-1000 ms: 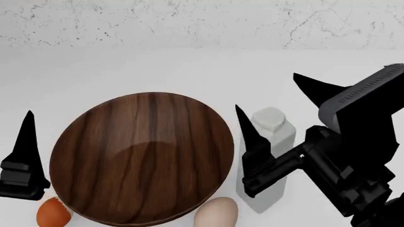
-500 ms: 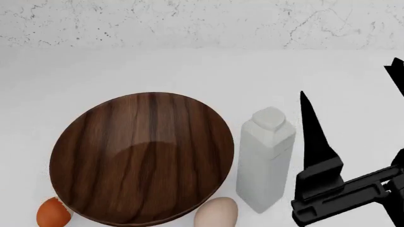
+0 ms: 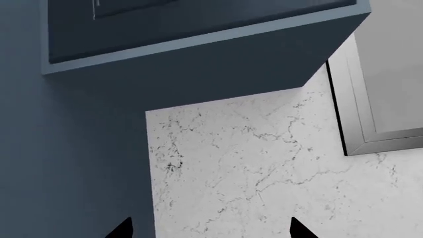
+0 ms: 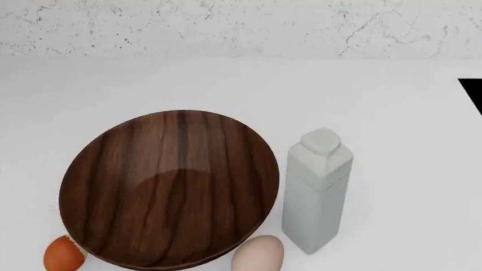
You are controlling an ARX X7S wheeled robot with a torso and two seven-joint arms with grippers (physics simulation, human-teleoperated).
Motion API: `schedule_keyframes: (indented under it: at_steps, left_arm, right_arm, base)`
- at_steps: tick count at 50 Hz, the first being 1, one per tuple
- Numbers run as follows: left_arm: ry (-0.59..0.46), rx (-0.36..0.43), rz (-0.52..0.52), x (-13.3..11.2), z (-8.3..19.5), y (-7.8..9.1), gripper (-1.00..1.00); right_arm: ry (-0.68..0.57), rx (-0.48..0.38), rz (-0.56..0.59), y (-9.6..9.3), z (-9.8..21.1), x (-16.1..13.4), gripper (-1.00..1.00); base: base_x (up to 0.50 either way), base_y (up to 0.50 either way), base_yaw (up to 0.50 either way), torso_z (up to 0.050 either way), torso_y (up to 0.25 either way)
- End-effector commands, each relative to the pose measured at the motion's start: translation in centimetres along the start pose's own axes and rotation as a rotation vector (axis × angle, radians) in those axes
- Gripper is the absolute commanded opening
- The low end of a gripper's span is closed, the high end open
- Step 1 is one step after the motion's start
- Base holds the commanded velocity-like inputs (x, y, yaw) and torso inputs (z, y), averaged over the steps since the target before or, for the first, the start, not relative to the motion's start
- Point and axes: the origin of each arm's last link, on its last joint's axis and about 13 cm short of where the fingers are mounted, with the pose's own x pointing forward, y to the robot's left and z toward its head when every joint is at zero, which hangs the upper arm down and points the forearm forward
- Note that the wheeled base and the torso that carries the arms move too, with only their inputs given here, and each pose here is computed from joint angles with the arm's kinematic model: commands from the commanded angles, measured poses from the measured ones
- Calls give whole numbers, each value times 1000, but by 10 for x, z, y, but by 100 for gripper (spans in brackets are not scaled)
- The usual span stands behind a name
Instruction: Place the eggs and milk next to the bowl.
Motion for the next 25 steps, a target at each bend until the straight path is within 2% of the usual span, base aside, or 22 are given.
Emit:
schedule_keyframes:
  at_steps: [1,13,25]
  left_arm:
    - [-22,36,27,-11,7,15,100]
    - [-60,59,45,-32,17,35,100]
    - [-83,65,118,-60,37,49,100]
  right_arm:
    - [-26,-56,-147,-16,18,-26,100]
    - [-30,-86,-200,-24,29,-49,100]
    - [-30,-107,-288,-33,34,-89,100]
  base:
    - [0,0,0,0,0]
    - [0,0,0,0,0]
    - [0,0,0,0,0]
